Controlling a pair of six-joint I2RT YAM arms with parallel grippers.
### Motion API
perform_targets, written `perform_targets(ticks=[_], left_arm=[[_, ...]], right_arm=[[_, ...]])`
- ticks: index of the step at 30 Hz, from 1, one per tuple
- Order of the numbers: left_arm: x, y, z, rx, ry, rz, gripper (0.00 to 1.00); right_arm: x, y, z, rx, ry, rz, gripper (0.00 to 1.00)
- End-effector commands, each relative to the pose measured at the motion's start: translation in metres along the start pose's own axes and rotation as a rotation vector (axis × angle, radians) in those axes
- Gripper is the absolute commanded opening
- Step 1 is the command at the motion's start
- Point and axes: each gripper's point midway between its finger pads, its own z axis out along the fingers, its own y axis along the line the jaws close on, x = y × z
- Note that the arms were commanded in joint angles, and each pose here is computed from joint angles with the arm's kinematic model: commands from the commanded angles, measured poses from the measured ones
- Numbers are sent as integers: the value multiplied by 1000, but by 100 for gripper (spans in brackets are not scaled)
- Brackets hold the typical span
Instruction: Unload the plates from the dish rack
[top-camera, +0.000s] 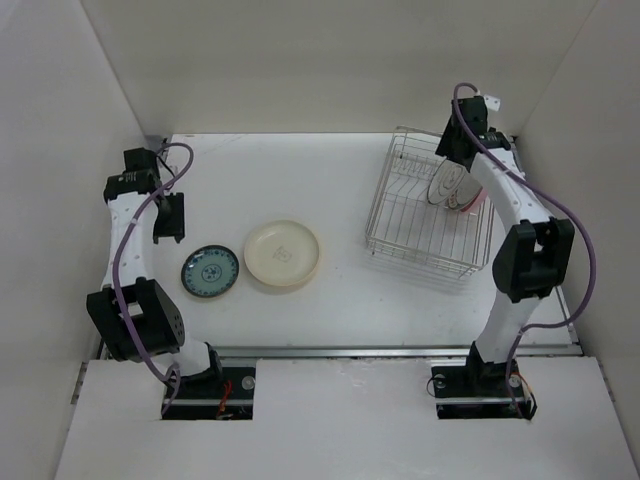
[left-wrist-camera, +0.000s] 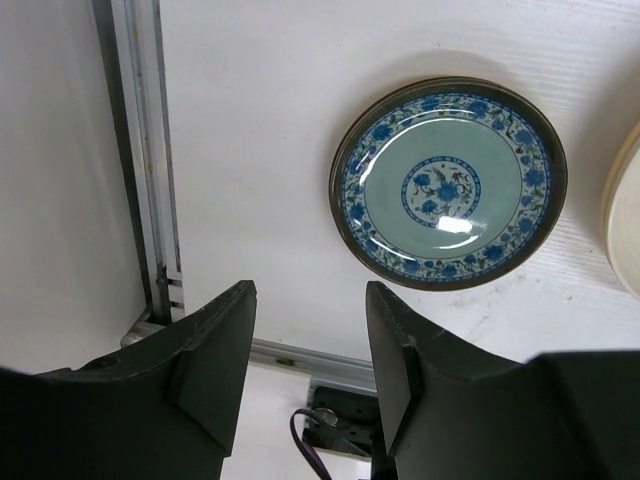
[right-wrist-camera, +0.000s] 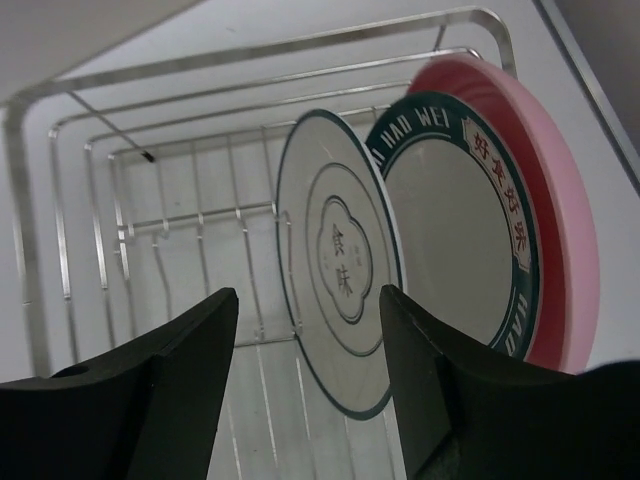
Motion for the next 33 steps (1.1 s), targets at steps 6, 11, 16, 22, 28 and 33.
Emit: perform_targets(ticks=[6,11,16,22,28,33], left_arm=[[12,-4,-3,17,14,-17,45],[15,-8,-1,36,20,-17,45],[16,-11,-1,57,26,-16,46],[18,-13,-2,68,34,-16,46],[19,-15,0,78,42,-15,46],[19,-15,0,78,42,-15,46]], right_arm=[[16,-31,19,118,27,-2,63],[32,-48,25,158,57,-8,63],[17,-46,-7,76,16,18,59],[-14,-61,-34,109,-81,-5,58],[-20,-73,-32,173,-82,-34,58],[-3,-56,-6,85,8,-47,58]])
